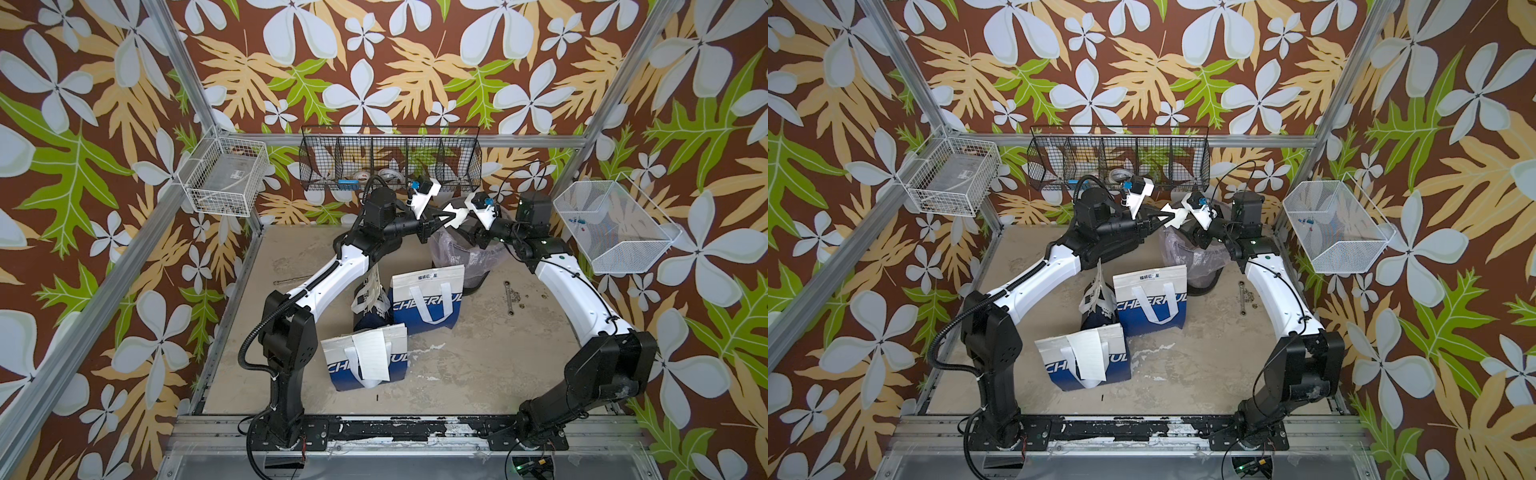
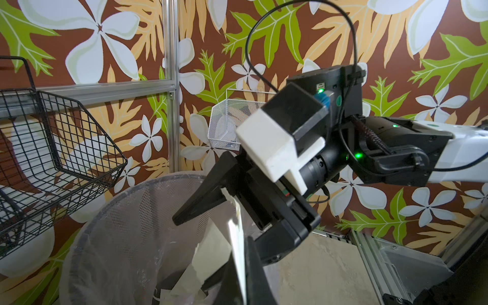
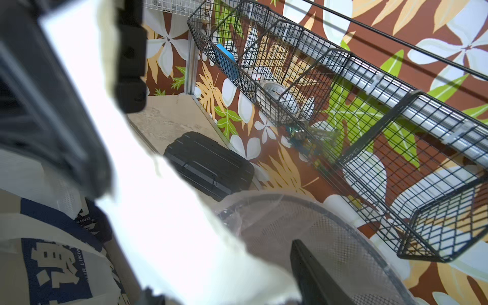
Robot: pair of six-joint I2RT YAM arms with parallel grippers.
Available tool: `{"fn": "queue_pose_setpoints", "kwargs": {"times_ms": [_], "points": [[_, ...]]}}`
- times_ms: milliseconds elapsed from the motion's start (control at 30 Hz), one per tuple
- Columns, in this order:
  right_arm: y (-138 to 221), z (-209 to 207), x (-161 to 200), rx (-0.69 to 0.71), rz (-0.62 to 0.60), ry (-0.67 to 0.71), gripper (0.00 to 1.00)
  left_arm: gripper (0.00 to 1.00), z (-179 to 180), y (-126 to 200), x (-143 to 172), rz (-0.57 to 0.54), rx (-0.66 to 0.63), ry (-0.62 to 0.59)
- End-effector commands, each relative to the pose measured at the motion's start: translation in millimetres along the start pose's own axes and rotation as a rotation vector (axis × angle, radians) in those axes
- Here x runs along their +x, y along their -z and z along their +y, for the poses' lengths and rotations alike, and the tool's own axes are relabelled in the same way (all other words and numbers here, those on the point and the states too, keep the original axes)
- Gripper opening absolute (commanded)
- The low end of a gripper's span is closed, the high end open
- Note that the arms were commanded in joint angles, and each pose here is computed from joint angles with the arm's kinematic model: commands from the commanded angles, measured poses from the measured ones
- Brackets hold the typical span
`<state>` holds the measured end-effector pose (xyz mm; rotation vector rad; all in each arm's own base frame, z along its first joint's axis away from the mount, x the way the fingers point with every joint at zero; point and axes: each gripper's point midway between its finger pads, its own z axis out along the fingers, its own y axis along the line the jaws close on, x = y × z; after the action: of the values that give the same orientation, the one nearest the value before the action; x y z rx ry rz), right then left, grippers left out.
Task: Shred takeout receipts and throw away
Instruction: Place the takeout receipt in the trash bin, then shred the takeout receipt.
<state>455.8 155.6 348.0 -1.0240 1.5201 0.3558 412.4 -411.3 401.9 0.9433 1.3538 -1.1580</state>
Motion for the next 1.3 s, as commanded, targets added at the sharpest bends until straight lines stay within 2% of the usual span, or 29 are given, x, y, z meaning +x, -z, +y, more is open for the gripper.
{"fn": "queue_pose_setpoints", "kwargs": {"times_ms": [0, 200, 367, 633, 833, 1000, 1133, 1267], "points": [[-2, -2, -5, -0.014, -0.024, 0.01, 0.61, 0.0, -5, -5, 9, 0.044, 0.067, 0.004], [0, -7, -11, -0.005, -0.031, 0.033, 0.62, 0.0, 22, -18, 27, 0.089, 0.02, 0.007], [4, -13, -8, 0.001, -0.02, 0.035, 0.62, 0.0, 50, -28, 38, 0.125, -0.07, -0.011], [19, -20, -12, -0.01, -0.044, -0.003, 0.6, 0.0, 55, -36, 44, 0.12, -0.047, 0.006], [19, -20, 2, -0.038, -0.016, -0.028, 0.59, 0.0, 26, -36, 16, 0.037, 0.108, 0.037], [14, -17, 2, -0.092, -0.03, -0.045, 0.6, 0.0, 1, -26, 6, 0.023, 0.202, 0.013], [19, 3, -16, -0.229, -0.11, -0.039, 0.57, 0.0, 1, -27, 9, 0.025, 0.217, 0.014], [21, 4, -20, -0.241, -0.114, -0.018, 0.58, 0.0, -1, -27, 8, 0.028, 0.23, 0.003]]}}
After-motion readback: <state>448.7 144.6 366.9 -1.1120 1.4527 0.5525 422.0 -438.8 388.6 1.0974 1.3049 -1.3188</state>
